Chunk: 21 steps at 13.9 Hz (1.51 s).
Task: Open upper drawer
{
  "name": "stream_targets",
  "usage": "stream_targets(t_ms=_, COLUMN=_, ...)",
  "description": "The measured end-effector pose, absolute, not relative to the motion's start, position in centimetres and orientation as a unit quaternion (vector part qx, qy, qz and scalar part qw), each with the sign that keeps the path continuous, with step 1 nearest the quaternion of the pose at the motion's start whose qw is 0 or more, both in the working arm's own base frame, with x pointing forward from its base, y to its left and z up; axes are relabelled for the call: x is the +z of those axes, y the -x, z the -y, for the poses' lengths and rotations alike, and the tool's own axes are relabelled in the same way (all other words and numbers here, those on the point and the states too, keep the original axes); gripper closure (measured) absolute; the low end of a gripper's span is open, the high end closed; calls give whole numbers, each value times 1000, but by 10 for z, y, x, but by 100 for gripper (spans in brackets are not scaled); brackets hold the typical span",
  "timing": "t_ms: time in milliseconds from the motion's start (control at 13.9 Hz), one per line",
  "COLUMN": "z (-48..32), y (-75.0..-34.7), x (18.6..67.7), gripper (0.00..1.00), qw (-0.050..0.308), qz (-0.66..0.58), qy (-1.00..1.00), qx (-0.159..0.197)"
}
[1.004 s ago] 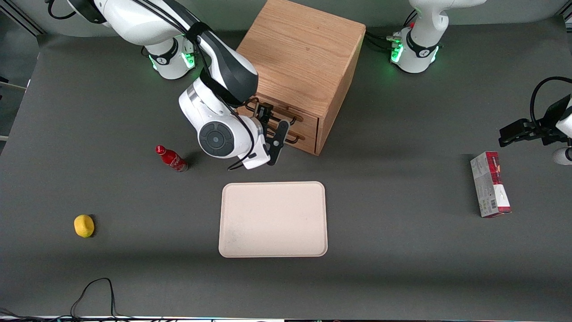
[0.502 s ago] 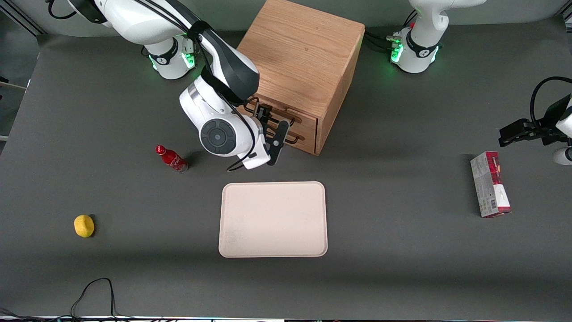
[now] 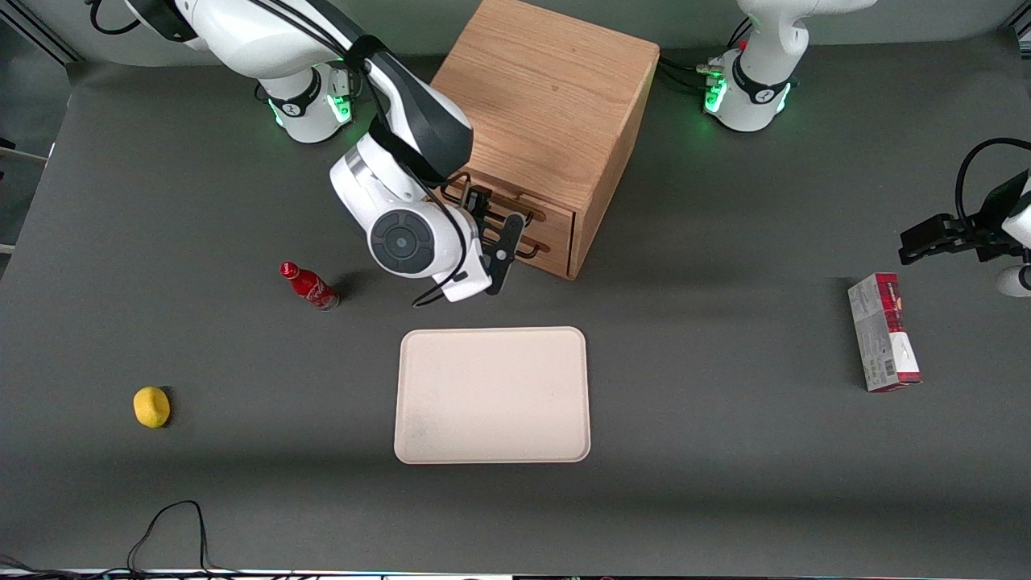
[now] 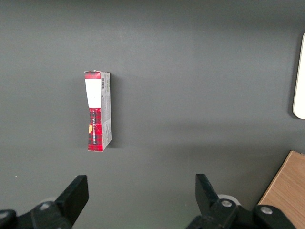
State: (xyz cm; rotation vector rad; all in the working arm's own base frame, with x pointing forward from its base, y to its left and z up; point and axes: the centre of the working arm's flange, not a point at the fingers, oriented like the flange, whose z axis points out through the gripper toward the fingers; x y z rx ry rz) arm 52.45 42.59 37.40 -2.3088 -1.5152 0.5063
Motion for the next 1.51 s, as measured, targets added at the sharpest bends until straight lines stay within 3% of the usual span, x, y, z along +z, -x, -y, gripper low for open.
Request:
stream_targets(t_ms=574, z=-419, y=-530, x=366, gripper=0, qw=159, qz=527, qy=815, qx=181)
stream_targets(t_ms=1507, z=-381, y=-575, x=383, gripper=0, qw=156, qz=495, qy=844, qx=135)
